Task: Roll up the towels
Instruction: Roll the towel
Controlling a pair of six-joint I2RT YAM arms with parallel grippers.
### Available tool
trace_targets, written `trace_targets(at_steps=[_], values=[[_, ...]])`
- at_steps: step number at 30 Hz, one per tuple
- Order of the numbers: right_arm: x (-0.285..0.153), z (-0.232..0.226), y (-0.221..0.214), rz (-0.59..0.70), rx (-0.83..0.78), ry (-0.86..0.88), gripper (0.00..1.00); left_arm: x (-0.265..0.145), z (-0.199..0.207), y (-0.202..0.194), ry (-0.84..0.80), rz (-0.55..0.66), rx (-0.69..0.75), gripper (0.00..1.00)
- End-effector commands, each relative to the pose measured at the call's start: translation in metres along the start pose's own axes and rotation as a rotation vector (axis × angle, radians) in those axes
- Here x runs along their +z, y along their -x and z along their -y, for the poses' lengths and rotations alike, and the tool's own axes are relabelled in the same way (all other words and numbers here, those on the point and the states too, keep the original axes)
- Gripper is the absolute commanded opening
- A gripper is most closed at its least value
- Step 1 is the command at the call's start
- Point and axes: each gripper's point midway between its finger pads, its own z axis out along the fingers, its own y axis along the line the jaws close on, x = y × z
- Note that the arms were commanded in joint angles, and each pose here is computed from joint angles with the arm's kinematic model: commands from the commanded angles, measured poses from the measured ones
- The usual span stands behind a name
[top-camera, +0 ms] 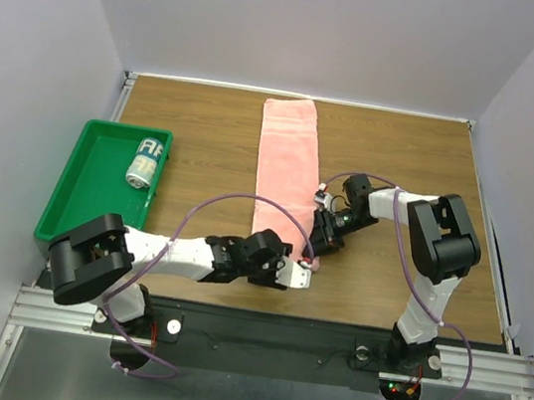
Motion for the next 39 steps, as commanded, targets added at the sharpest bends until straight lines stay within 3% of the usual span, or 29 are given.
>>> trace_targets(at_steps=[1,8,15,18,19,22,27,32,39], values=[[-0.001,0.005,0.001,-0.001,-0.052,-0.031,0.31,0.005,0.002,0.006,0.044,0.009,0.058,0.58],[-0.001,0.001,0.0,-0.006,-0.045,-0.006,0.3,0.006,0.028,-0.005,0.019,-0.004,0.151,0.57],[-0.009,-0.011,0.007,0.017,-0.107,-0.001,0.3,0.017,0.032,-0.02,0.026,-0.079,0.153,0.35],[-0.015,-0.02,0.01,0.015,-0.137,0.003,0.31,0.018,0.035,-0.022,0.02,-0.087,0.135,0.2],[-0.021,-0.029,0.015,0.027,-0.164,0.006,0.32,0.018,0.037,-0.023,0.012,-0.094,0.13,0.11],[-0.034,-0.051,0.032,0.064,-0.271,0.028,0.34,0.017,0.042,-0.02,-0.02,-0.085,0.109,0.0],[-0.055,-0.079,0.088,0.173,-0.397,-0.023,0.4,0.001,0.057,0.001,-0.13,0.002,0.067,0.0],[-0.038,-0.056,0.109,0.175,-0.382,-0.05,0.4,-0.018,0.066,0.02,-0.229,0.044,0.033,0.0],[0.012,-0.023,0.092,0.07,-0.293,-0.041,0.36,-0.031,0.064,0.048,-0.322,0.105,-0.056,0.0]])
